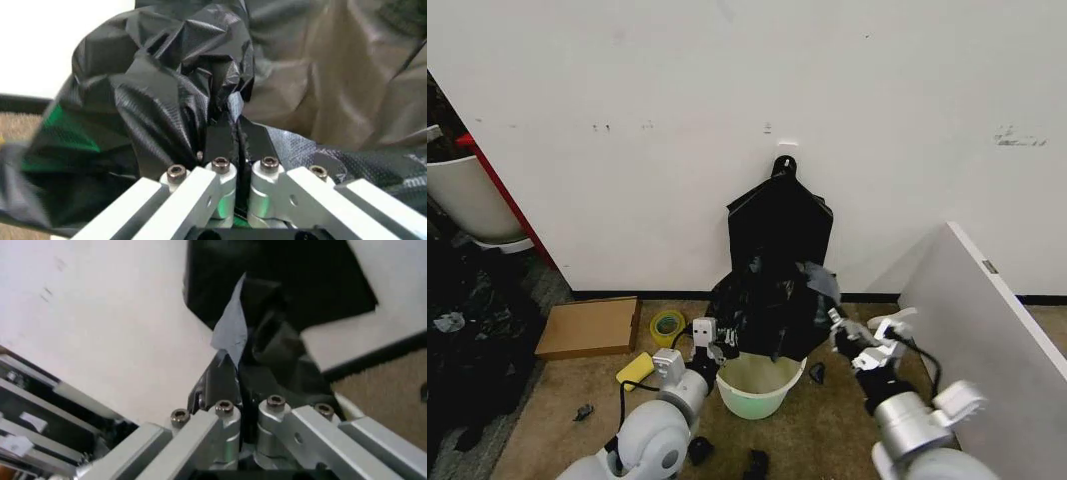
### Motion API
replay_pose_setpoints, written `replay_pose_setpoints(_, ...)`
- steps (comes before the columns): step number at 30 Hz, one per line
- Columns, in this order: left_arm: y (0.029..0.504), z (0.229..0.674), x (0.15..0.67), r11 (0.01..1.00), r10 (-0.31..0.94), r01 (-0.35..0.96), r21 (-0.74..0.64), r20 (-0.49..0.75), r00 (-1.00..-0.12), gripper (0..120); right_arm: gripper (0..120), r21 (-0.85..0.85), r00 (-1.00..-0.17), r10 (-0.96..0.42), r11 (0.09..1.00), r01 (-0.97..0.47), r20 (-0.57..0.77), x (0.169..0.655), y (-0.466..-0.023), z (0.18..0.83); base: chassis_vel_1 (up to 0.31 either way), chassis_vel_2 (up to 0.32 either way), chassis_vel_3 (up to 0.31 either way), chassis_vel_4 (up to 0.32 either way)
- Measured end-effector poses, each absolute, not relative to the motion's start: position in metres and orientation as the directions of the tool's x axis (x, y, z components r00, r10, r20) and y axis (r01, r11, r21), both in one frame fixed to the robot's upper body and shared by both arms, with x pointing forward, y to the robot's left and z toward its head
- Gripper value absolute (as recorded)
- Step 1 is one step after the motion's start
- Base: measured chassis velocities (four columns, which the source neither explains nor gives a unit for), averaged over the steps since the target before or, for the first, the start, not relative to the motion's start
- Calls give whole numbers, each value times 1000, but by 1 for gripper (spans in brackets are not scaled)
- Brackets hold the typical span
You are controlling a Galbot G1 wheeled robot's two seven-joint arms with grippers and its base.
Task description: Place the garbage bag over the trash bin.
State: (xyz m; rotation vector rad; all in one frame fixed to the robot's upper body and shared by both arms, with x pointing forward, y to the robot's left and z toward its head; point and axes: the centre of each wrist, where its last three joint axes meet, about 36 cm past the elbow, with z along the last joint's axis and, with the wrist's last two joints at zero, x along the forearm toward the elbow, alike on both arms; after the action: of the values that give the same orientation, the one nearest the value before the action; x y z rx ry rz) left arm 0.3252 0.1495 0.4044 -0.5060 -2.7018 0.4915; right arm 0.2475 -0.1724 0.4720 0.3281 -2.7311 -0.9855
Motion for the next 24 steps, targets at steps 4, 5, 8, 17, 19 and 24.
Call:
replay_pose_setpoints(4, 142, 397, 324, 872, 401, 270, -408, 283, -871, 0, 0, 635, -947, -278, 764, -115, 163, 250, -164, 453, 0, 0, 0, 0)
replay_pose_setpoints(5, 138, 393, 323, 870, 404, 265, -417, 292, -867, 0, 0, 625, -943, -275, 774, -103, 185, 250, -161, 443, 0, 0, 0, 0)
replay_pose_setpoints(8, 136, 386, 321, 870, 403, 257, -420, 309, -861, 0, 0, 603, -937, -273, 793, -90, 219, 245, -157, 430, 0, 0, 0, 0)
replay_pose_setpoints(17, 130, 375, 323, 872, 405, 254, -419, 322, -856, 0, 0, 552, -930, -259, 831, -76, 262, 236, -152, 404, 0, 0, 0, 0)
replay_pose_setpoints(19, 123, 373, 326, 868, 406, 251, -429, 321, -855, 0, 0, 548, -931, -250, 834, -68, 265, 237, -152, 401, 0, 0, 0, 0)
replay_pose_setpoints(24, 110, 368, 332, 861, 410, 243, -447, 325, -852, 0, 0, 545, -936, -234, 836, -57, 263, 239, -155, 401, 0, 0, 0, 0)
